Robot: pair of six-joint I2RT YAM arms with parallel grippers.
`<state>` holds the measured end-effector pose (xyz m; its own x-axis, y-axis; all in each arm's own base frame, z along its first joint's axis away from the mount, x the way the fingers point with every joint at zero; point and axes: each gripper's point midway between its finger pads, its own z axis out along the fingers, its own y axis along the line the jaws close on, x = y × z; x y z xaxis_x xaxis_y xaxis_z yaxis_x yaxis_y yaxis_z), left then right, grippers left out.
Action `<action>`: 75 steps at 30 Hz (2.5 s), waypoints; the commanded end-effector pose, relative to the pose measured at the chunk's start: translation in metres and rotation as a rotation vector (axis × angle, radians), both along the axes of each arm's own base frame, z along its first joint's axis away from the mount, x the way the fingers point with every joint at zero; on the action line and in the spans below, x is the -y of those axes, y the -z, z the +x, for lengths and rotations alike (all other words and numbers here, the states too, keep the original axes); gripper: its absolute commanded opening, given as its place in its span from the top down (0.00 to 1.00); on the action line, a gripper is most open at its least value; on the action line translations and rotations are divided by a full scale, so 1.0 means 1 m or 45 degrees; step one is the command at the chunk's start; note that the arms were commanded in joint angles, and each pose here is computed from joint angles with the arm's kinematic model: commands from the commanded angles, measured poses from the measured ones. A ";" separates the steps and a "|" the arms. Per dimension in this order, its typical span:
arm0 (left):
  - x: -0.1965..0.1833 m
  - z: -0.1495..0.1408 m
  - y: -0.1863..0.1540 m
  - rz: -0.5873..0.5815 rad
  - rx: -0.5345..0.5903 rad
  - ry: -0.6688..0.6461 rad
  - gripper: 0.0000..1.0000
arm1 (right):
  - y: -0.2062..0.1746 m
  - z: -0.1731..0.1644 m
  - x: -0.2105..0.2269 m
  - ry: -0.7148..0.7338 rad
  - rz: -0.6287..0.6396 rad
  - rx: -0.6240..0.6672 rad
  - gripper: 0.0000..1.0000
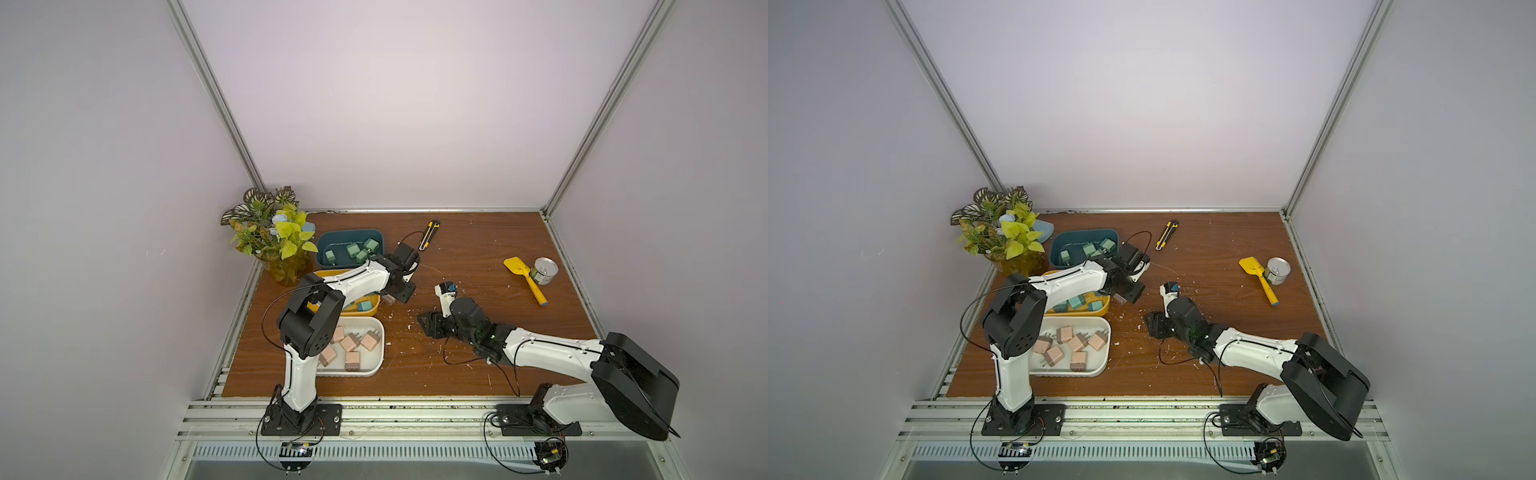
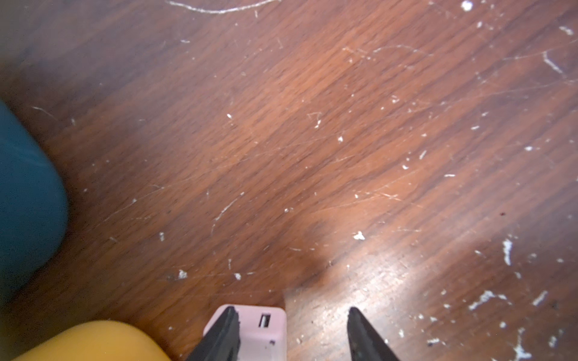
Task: Place the plugs by color into the storage box
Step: Pick up the plug from the center of the board.
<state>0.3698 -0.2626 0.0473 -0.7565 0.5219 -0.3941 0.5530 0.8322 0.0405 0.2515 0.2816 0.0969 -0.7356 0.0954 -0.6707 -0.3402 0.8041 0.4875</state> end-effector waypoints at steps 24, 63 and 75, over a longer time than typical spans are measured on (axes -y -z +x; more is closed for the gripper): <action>-0.030 -0.003 0.005 0.156 -0.020 -0.149 0.42 | -0.012 0.002 -0.003 0.005 0.052 0.021 0.35; 0.010 -0.033 -0.044 -0.114 0.072 -0.115 0.66 | -0.045 -0.013 0.021 0.037 0.137 0.102 0.36; -0.007 -0.074 -0.084 -0.225 0.029 -0.117 0.66 | -0.072 -0.028 0.020 -0.066 0.235 0.233 0.39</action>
